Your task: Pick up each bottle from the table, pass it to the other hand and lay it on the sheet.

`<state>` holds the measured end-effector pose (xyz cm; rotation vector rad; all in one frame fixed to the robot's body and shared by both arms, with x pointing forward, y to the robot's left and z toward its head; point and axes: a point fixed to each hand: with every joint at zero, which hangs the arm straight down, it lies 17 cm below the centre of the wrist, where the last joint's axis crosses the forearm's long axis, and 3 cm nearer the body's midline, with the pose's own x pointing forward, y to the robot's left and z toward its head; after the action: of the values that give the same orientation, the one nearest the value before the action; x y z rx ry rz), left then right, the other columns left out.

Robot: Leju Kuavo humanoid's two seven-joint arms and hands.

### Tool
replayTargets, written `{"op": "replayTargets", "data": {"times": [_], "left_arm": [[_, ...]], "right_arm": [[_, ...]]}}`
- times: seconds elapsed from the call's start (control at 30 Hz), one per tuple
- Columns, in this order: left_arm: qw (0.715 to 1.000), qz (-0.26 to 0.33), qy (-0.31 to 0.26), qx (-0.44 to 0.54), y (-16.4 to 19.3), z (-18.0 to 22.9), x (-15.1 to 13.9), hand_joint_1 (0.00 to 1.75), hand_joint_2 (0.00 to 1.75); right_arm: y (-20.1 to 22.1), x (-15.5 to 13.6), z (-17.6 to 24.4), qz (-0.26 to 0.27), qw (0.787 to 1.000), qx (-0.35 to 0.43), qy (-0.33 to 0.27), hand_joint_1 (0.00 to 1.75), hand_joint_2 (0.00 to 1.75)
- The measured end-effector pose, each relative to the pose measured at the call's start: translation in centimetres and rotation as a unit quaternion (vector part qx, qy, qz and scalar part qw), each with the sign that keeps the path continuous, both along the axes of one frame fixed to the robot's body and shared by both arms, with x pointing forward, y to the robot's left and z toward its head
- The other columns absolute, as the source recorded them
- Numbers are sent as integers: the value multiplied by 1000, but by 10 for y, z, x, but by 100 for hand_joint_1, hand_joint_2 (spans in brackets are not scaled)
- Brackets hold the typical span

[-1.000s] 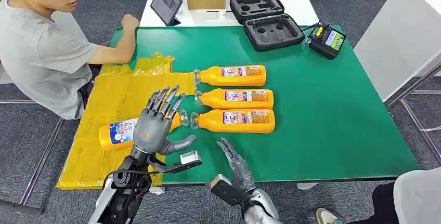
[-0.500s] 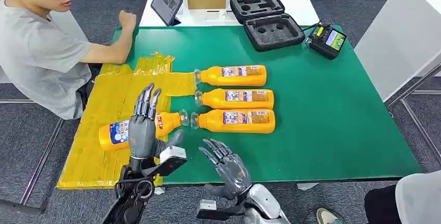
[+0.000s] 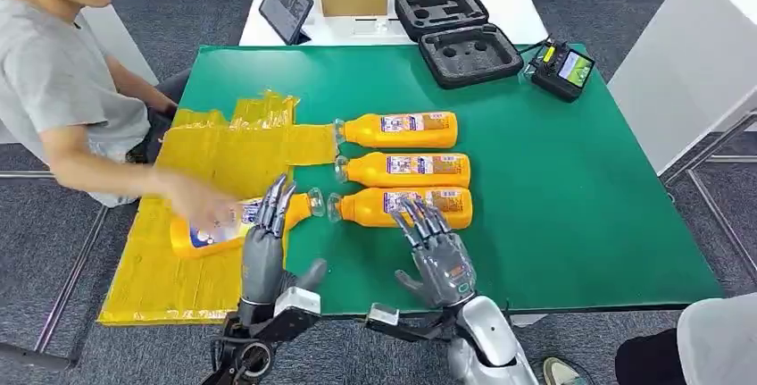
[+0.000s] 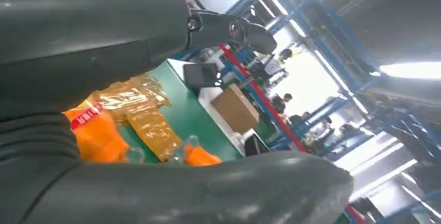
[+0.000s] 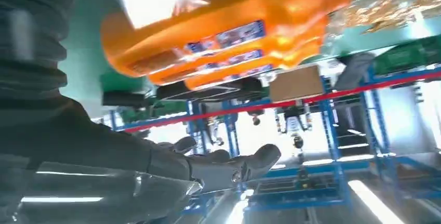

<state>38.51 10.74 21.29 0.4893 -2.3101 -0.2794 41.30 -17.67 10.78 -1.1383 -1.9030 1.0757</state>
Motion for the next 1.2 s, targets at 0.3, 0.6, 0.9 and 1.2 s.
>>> {"op": "replayTargets", "data": {"times": [0.3,0.6,0.9,1.2], "left_arm": [[1000,-20,-15,-1,-14,11,-7,0,0],[999,-42,-29,-11,-28,25,-9,0,0],[997,-62,-36,-17,-42,32,-13,0,0],[996,-71,-42,-17,-51,37,-16,0,0]], "right_arm": [[-21,20,-6,-23,1000,-13,12,0,175],[-39,48,-16,-46,997,-44,31,0,175],[-56,66,-47,-48,994,-59,81,0,175],[-55,86,-54,-32,992,-49,108,0,175]]}}
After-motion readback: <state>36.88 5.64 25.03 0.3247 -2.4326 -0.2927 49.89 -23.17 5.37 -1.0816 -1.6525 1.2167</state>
